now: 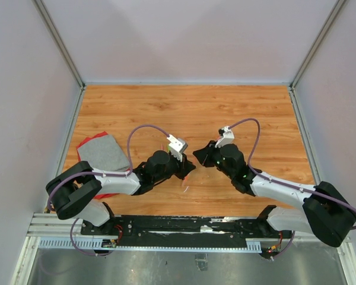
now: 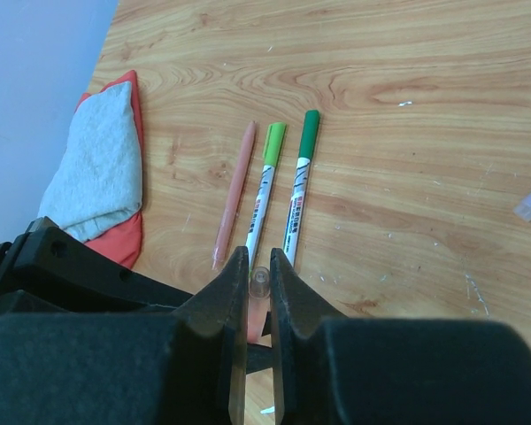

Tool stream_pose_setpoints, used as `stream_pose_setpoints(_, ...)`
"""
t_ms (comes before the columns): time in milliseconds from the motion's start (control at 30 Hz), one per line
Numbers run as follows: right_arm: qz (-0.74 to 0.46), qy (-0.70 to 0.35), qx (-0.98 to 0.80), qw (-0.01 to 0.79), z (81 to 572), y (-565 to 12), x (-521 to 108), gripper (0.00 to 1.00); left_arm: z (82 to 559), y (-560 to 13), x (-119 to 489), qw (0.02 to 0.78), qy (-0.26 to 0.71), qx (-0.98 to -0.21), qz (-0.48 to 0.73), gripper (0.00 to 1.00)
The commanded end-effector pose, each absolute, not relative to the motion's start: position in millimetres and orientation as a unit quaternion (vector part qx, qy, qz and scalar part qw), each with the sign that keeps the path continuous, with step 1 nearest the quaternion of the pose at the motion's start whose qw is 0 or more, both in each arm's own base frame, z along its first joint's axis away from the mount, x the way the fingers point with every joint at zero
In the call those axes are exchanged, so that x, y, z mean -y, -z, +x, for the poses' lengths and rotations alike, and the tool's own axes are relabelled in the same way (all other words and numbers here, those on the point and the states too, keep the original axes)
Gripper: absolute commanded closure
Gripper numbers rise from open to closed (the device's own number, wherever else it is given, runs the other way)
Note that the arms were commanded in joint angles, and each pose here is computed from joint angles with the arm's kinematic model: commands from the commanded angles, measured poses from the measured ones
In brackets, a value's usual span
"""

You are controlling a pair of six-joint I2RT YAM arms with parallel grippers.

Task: Insert the pens into the pen caps
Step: Press the pen cap onto the pen.

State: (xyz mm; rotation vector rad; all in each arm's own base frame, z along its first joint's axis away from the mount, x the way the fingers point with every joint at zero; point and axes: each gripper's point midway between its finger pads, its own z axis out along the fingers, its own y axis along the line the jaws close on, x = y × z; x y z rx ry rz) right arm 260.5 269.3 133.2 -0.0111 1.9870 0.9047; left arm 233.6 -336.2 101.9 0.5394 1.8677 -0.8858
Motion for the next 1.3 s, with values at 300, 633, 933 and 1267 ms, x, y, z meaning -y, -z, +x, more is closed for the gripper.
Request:
stream_pose_setpoints(300, -0.067, -0.366, -0.847, 0.379, 197, -76, -292, 1.00, 256, -170, 348, 0.568, 0.402, -0.694, 0.184, 0.99)
stream_pose_setpoints(633, -0.031, -0.389, -0.852, 0.350, 182, -62, -293, 0.99, 256, -170, 348, 0.569, 0.402, -0.694, 0.184, 0.99)
stream_pose_setpoints(933, -0.043, -0.401, -0.850, 0.338, 171, -52, -299, 0.99, 256, -170, 348, 0.568, 0.403, -0.693, 0.184, 0.99)
stream_pose_setpoints(1267, -0.115, -0.303, -0.859, 0.396, 171, -57, -291, 1.00, 256, -170, 348, 0.569, 0.403, -0.693, 0.183, 0.99)
